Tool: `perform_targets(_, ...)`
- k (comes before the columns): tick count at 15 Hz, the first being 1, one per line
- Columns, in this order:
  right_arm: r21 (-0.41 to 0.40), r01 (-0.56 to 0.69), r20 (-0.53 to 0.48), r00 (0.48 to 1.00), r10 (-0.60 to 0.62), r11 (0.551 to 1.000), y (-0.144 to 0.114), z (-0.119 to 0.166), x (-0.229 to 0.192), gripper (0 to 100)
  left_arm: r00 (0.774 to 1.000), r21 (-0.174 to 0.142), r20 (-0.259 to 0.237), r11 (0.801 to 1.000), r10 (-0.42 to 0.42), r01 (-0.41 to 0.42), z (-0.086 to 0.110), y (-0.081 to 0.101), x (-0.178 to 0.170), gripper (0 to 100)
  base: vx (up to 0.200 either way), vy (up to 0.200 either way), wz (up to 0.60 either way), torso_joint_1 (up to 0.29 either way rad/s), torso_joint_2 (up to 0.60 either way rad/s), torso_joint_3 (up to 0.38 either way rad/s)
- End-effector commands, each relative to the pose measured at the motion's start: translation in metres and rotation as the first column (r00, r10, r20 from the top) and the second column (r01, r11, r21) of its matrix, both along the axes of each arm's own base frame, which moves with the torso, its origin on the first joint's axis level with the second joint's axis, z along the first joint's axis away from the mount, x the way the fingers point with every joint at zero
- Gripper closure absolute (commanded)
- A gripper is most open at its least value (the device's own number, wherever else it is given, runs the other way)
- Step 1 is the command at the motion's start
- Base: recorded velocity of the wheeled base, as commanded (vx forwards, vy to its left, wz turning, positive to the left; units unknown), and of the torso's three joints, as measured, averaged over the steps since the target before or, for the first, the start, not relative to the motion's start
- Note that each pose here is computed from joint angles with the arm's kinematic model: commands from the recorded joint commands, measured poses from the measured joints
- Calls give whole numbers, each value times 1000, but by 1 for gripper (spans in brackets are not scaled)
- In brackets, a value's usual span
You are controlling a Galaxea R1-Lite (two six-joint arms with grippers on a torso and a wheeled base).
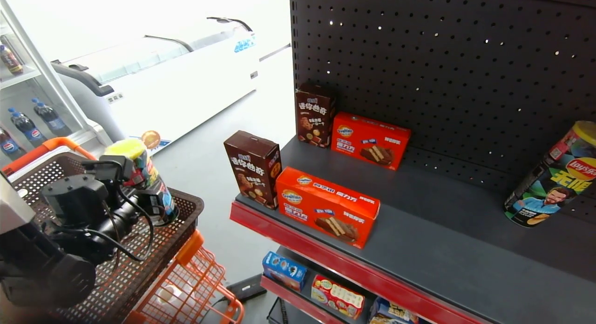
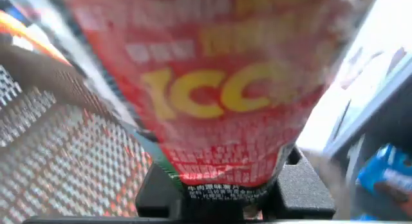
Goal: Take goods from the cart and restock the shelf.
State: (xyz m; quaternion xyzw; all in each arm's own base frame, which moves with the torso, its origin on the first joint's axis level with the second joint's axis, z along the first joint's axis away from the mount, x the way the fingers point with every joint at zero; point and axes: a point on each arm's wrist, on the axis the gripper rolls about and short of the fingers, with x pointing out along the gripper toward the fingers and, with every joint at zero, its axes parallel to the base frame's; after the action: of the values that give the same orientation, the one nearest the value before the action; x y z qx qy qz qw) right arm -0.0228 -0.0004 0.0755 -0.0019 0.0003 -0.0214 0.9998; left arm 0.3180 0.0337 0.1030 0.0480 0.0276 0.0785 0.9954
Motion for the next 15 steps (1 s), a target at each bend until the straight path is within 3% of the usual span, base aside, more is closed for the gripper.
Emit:
perform_targets(1, -1, 0, 0, 1000, 0, 1000, 0, 0, 0, 0, 983, 33, 181, 999, -24, 18, 76, -2, -14, 100, 0, 0, 0, 0, 0, 0)
perform_targets(2, -1, 0, 0, 1000, 0, 1000, 0, 0, 0, 0, 982, 37, 181, 998, -48, 42, 87, -5, -25, 100, 0, 0, 0, 0, 0, 0)
perform_targets(3, -1, 0, 0, 1000, 0, 1000, 0, 0, 0, 0, 974, 46, 213, 997, -78, 70, 101, -8, -37, 100, 0, 0, 0, 0, 0, 0)
perform_targets(6, -1, 0, 0, 1000, 0, 1000, 0, 0, 0, 0, 961, 50, 215, 985, -173, 167, 107, -33, -70, 100, 0, 0, 0, 0, 0, 0)
perform_targets(7, -1, 0, 0, 1000, 0, 1000, 0, 0, 0, 0, 954, 45, 199, 975, -222, 217, 107, -46, -80, 100, 0, 0, 0, 0, 0, 0)
perform_targets(9, -1, 0, 0, 1000, 0, 1000, 0, 0, 0, 0, 944, 42, 146, 956, -295, 292, 95, -55, -98, 100, 0, 0, 0, 0, 0, 0)
perform_targets(10, -1, 0, 0, 1000, 0, 1000, 0, 0, 0, 0, 904, 38, 139, 914, -405, 404, 92, -72, -125, 100, 0, 0, 0, 0, 0, 0)
perform_targets(11, -1, 0, 0, 1000, 0, 1000, 0, 0, 0, 0, 877, 32, 118, 884, -466, 466, 88, -82, -140, 100, 0, 0, 0, 0, 0, 0)
perform_targets(15, -2, 0, 0, 1000, 0, 1000, 0, 0, 0, 0, 786, 17, 58, 788, -615, 615, 87, -107, -165, 100, 0, 0, 0, 0, 0, 0)
